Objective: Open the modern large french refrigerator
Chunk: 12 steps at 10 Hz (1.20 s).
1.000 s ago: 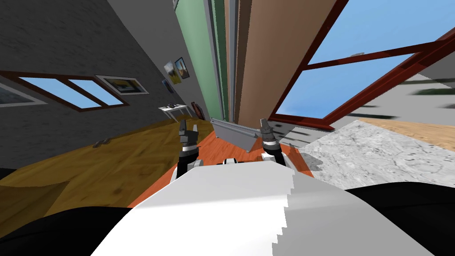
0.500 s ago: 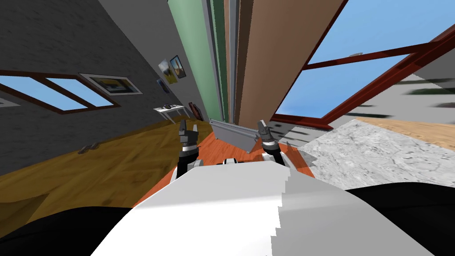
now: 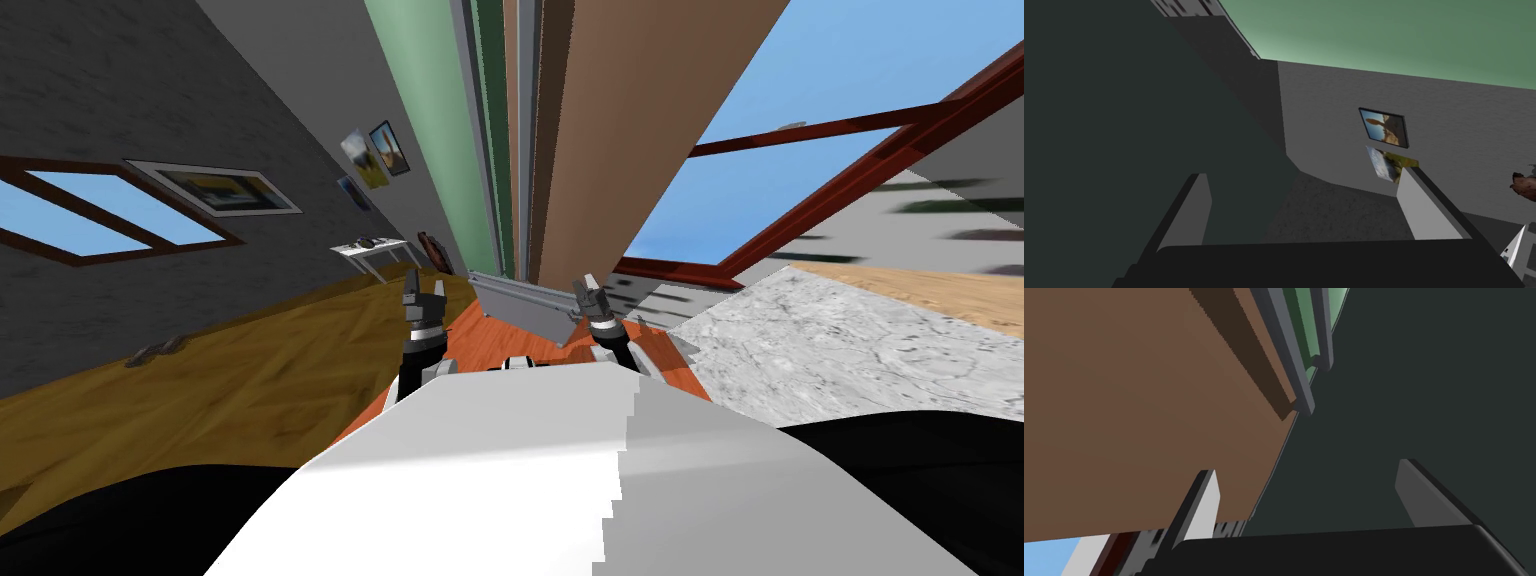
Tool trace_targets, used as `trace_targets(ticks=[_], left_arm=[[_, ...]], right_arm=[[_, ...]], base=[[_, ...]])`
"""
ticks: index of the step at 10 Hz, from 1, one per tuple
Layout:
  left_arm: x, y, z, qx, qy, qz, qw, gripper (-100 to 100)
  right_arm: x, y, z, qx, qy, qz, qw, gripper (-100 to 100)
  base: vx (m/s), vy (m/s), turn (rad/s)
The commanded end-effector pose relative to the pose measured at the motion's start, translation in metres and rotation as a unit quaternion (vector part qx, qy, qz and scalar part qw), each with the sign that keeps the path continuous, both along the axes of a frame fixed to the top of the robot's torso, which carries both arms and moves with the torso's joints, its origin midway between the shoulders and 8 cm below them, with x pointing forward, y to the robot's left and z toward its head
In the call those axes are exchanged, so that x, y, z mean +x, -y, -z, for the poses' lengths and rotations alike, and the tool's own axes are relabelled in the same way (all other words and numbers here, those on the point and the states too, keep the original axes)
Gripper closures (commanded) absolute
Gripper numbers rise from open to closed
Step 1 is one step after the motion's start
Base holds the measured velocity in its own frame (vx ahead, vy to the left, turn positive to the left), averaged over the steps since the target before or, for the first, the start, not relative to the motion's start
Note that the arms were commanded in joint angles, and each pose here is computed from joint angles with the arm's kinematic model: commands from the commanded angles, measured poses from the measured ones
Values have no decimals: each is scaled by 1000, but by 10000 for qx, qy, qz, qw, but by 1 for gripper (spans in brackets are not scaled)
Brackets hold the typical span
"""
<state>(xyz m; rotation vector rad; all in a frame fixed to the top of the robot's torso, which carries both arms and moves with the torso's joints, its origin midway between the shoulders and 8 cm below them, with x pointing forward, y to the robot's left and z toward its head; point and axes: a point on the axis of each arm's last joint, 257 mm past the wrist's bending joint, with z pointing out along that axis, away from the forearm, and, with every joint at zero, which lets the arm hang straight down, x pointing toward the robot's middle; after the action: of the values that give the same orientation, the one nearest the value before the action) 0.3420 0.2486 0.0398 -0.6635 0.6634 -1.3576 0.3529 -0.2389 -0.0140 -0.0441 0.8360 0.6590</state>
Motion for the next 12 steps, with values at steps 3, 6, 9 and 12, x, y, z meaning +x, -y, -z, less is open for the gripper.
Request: trace_targets(ticks=[3, 6, 9, 12], left_arm=[[0, 0, 0, 0, 1, 0, 10000, 0], [0, 0, 0, 0, 0, 0, 10000, 0], [0, 0, 0, 0, 1, 0, 10000, 0], [0, 0, 0, 0, 0, 0, 10000, 0]], right_arm=[[9, 6, 25, -736, 62, 516, 9959, -100], [12, 8, 35, -1124, 129, 811, 9903, -100], [18, 13, 56, -1613, 135, 1124, 9804, -100], [21, 16, 67, -2008, 208, 1413, 9692, -100]], base=[[92, 62, -92], [84, 58, -72], [95, 73, -95], [87, 63, -67]])
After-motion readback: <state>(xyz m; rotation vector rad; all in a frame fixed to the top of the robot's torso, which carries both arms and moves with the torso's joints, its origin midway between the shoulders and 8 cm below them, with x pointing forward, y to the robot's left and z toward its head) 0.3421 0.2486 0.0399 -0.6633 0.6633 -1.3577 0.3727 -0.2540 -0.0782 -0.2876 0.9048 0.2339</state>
